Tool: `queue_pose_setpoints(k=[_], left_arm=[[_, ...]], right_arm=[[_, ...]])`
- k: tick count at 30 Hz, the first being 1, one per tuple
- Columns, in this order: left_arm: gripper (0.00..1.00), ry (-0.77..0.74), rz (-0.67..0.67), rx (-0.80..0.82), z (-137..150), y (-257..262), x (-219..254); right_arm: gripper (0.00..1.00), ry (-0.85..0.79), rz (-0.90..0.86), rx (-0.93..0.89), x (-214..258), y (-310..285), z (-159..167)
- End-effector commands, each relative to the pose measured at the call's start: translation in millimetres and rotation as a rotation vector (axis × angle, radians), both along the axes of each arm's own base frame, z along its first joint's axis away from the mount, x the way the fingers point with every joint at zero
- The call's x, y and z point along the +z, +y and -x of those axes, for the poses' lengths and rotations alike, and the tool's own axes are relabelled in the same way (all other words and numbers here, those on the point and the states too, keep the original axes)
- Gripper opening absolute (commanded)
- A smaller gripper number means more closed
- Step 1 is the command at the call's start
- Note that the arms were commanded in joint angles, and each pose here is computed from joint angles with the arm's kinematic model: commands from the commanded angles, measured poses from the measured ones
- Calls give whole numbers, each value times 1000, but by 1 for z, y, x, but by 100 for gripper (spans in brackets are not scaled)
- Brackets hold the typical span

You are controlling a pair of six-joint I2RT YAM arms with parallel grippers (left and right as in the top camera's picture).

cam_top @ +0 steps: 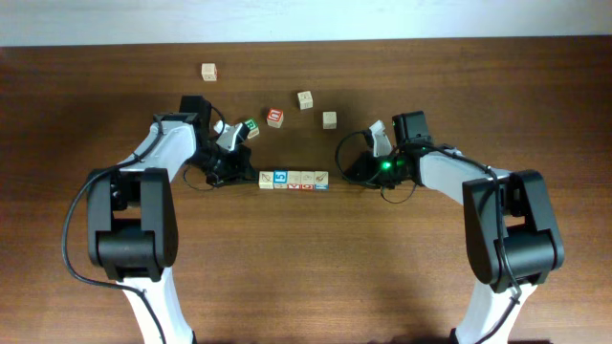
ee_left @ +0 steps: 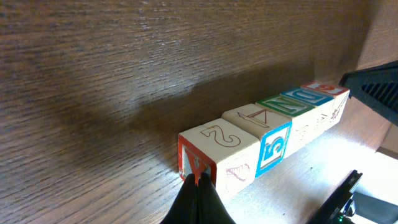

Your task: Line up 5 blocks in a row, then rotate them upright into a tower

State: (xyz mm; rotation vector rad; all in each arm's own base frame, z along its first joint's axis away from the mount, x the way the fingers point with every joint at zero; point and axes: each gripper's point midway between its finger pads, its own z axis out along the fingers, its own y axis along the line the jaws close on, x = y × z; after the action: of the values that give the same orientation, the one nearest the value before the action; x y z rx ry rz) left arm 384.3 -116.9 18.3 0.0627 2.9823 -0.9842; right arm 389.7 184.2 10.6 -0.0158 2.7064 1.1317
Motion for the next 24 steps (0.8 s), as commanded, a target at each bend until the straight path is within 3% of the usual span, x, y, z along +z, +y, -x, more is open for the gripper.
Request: queue_pose_setpoints(k=[1,17,24], left_arm=[[0,-19,23,-15,-4,-4,4],[0,-19,23,-15,-4,-4,4],[0,-19,23,-15,-4,-4,4]], right_arm=[[5,25,-11,6,-6,11,5],[4,27,-29,35,-8,35,10],[5,-7,-125,94,8,52,12]])
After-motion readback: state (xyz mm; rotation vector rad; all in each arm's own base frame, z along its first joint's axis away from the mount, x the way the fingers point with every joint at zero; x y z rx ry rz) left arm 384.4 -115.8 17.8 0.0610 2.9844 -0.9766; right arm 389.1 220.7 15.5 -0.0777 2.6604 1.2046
